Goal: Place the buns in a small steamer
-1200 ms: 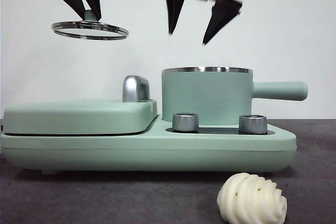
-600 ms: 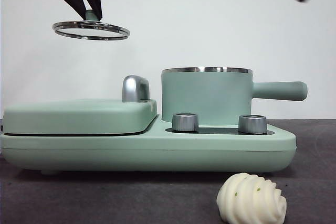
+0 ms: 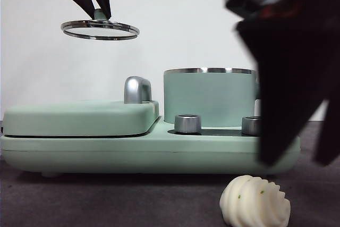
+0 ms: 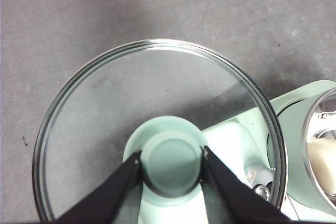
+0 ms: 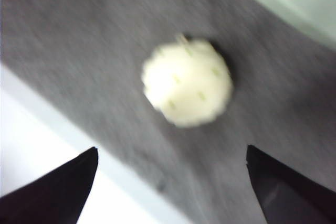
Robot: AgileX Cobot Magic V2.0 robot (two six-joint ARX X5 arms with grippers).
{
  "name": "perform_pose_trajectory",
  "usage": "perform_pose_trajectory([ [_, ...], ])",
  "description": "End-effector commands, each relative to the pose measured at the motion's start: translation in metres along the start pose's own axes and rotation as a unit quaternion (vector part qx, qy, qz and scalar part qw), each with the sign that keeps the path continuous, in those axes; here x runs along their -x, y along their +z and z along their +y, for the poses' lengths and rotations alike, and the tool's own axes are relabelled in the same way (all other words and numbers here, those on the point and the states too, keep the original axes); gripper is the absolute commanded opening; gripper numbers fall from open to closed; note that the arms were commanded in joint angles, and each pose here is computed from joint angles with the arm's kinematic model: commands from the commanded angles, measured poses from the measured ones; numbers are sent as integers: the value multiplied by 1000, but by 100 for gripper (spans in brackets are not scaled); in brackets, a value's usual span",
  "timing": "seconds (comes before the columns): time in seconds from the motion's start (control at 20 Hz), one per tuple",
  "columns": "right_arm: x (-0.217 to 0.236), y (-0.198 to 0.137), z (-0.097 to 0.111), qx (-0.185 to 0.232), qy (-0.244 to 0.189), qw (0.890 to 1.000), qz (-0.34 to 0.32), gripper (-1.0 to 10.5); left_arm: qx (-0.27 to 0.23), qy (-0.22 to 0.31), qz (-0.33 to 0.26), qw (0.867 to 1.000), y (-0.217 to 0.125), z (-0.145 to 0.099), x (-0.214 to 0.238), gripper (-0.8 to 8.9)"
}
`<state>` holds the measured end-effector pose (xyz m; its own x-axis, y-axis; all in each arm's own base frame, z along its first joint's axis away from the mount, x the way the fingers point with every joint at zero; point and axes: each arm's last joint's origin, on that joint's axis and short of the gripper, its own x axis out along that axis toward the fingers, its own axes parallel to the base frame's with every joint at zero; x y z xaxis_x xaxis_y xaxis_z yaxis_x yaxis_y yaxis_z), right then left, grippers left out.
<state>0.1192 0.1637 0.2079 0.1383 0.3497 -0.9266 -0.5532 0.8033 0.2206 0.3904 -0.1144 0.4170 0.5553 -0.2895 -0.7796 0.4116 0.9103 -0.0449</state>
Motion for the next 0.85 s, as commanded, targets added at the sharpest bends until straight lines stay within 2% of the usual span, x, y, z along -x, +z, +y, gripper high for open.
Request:
perform_pose_trajectory([
  [0.05, -13, 3, 3, -6, -15, 1000, -13, 450, -5, -1, -33, 999, 5, -4, 13, 50],
  [0.15, -22, 7, 3, -5, -35, 999, -13, 450, -5, -1, -33, 999, 5, -4, 13, 50],
  [0.4, -42, 14, 3, -5, -36, 999, -3, 449, -5, -1, -33, 999, 5, -4, 14, 50],
  [0.45, -45, 14, 3, -6, -38, 999, 1, 426, -5, -1, -33, 999, 5, -4, 14, 50],
  [0.65, -51, 16, 3, -6, -41, 999, 0, 189, -5, -1, -33, 999, 5, -4, 13, 50],
  [0.85, -42, 26, 8, -5, -33, 999, -14, 178, -5, -1, -33, 999, 5, -4, 13, 50],
])
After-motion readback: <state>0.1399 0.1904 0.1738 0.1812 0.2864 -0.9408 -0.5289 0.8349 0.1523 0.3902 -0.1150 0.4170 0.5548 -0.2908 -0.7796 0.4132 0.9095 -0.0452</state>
